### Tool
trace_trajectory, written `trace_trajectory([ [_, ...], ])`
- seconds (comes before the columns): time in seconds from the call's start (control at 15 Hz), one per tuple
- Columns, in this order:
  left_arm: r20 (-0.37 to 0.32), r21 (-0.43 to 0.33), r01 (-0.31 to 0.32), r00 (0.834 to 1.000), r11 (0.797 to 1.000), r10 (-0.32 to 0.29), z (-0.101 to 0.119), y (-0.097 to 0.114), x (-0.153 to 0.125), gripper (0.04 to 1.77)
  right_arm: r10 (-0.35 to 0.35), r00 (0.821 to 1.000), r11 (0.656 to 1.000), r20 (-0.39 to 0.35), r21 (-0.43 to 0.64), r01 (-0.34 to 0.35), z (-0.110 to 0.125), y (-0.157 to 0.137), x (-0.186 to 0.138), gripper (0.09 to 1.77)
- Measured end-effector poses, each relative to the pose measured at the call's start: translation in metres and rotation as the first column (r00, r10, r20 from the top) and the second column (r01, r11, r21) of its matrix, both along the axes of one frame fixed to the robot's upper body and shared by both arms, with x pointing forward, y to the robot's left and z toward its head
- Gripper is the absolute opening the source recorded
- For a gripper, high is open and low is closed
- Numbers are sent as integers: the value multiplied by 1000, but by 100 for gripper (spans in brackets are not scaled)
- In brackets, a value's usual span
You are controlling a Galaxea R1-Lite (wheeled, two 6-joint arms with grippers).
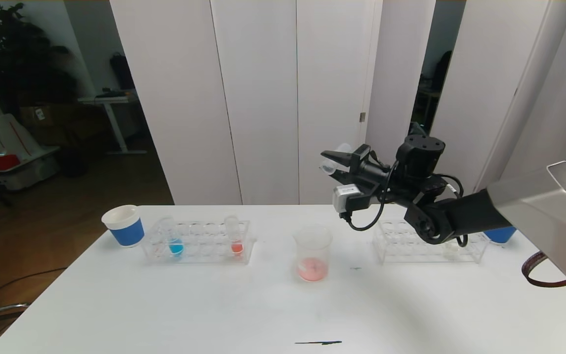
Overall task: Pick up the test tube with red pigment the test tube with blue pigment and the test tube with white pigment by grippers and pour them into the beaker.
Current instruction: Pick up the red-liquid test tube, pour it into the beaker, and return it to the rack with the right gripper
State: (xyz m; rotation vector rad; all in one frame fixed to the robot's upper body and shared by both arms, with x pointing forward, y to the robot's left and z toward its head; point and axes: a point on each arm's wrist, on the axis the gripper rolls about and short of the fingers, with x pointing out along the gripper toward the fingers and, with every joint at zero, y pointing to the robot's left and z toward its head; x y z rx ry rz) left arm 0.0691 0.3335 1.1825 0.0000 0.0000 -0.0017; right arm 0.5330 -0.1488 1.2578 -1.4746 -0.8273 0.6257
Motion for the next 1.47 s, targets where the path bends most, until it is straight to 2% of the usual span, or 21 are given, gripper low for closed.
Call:
trace_trajectory([
  [0.2, 0, 0, 0, 1000, 1000, 0, 0, 0, 0, 174, -104, 988, 985, -113, 125, 118, 13, 0, -3, 58],
  [0.33, 0, 0, 0, 1000, 1000, 0, 0, 0, 0, 174, -139, 962, 952, -233, 236, 195, 17, 0, -4, 58],
  [0.4, 0, 0, 0, 1000, 1000, 0, 0, 0, 0, 174, -149, 943, 924, -298, 297, 240, 20, -1, -5, 58],
  [0.6, 0, 0, 0, 1000, 1000, 0, 0, 0, 0, 174, -122, 855, 780, -504, 484, 397, 24, 1, -6, 58],
  [0.73, 0, 0, 0, 1000, 1000, 0, 0, 0, 0, 174, -45, 795, 661, -605, 579, 478, 25, 4, -8, 58],
  [0.87, 0, 0, 0, 1000, 1000, 0, 0, 0, 0, 174, 51, 737, 545, -674, 637, 545, 23, 6, -10, 58],
  [1.07, 0, 0, 0, 1000, 1000, 0, 0, 0, 0, 174, 157, 656, 401, -738, 655, 641, 17, 5, -11, 58],
  [1.27, 0, 0, 0, 1000, 1000, 0, 0, 0, 0, 174, 247, 552, 242, -796, 602, 761, 14, 1, -15, 58],
  [1.33, 0, 0, 0, 1000, 1000, 0, 0, 0, 0, 174, 269, 529, 187, -805, 583, 791, 16, -1, -17, 58],
  [1.4, 0, 0, 0, 1000, 1000, 0, 0, 0, 0, 174, 275, 521, 137, -808, 569, 811, 19, -6, -19, 58],
  [1.47, 0, 0, 0, 1000, 1000, 0, 0, 0, 0, 174, 270, 527, 99, -806, 568, 817, 24, -12, -21, 58],
])
